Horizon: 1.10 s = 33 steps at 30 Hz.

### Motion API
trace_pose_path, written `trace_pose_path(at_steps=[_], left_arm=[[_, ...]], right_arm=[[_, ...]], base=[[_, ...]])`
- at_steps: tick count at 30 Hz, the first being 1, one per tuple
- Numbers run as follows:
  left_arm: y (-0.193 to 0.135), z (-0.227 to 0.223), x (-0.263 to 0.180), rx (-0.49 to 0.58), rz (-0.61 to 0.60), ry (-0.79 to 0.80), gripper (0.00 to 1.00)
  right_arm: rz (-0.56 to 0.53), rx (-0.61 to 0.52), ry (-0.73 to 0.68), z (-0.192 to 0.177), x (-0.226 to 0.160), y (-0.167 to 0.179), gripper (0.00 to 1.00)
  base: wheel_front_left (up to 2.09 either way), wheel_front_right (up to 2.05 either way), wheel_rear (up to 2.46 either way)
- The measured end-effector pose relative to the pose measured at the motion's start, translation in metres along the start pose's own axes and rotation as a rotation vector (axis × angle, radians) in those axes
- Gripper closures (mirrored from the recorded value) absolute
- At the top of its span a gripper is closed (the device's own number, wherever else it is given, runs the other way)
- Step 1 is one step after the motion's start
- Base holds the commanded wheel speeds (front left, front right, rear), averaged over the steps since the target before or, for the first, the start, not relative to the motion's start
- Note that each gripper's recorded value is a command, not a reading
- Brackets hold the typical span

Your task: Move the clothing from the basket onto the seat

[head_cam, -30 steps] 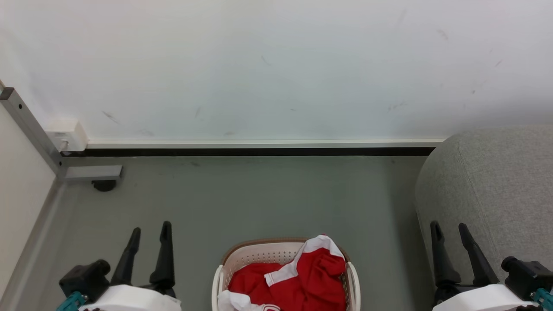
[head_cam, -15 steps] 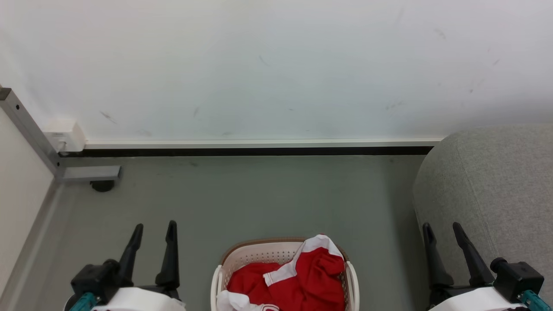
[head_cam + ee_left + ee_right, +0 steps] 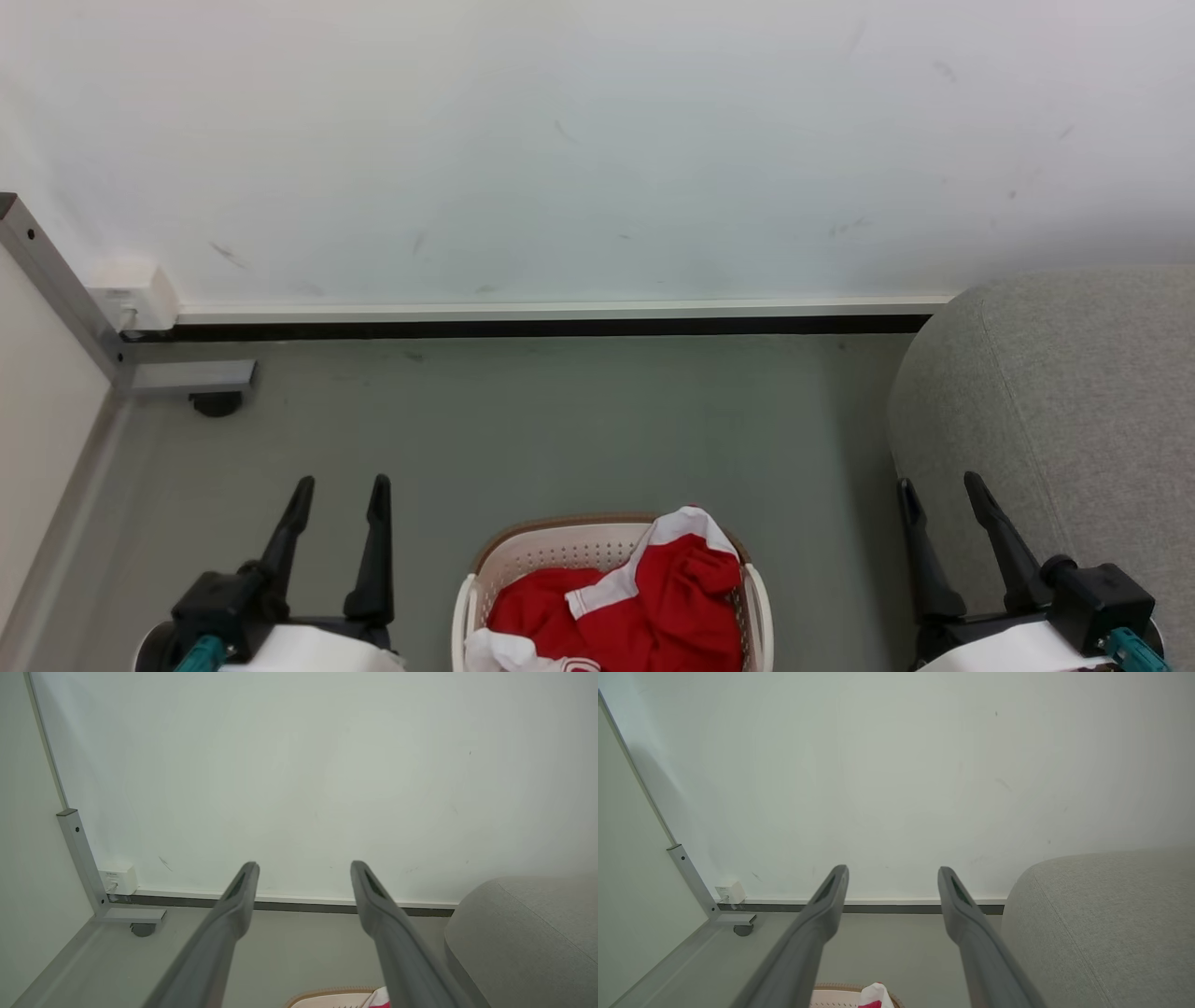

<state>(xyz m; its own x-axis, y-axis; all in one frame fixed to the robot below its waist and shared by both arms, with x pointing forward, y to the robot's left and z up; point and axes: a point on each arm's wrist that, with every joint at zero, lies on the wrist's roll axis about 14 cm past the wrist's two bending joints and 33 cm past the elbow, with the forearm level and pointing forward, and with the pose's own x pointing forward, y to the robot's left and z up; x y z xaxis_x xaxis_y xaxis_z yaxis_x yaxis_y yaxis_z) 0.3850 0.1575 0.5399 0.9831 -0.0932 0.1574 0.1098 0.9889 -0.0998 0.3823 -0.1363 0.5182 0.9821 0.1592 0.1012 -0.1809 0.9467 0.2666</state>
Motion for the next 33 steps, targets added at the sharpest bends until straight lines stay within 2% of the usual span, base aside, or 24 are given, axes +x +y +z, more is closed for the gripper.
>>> trace_pose_path(at_steps=[20,33], left_arm=[[-0.004,0.003,-0.001,0.094,-0.025,-0.030,0.00],[-0.004,0.001,-0.001,0.094,-0.029,-0.027,0.00]], right_arm=[[0.053,-0.097,-0.024,0.003,0.001,0.013,0.00],[0.057,-0.103,-0.027,0.004,0.001,0.014,0.00]], base=[[0.00,0.00,0.00],[0.00,0.00,0.00]])
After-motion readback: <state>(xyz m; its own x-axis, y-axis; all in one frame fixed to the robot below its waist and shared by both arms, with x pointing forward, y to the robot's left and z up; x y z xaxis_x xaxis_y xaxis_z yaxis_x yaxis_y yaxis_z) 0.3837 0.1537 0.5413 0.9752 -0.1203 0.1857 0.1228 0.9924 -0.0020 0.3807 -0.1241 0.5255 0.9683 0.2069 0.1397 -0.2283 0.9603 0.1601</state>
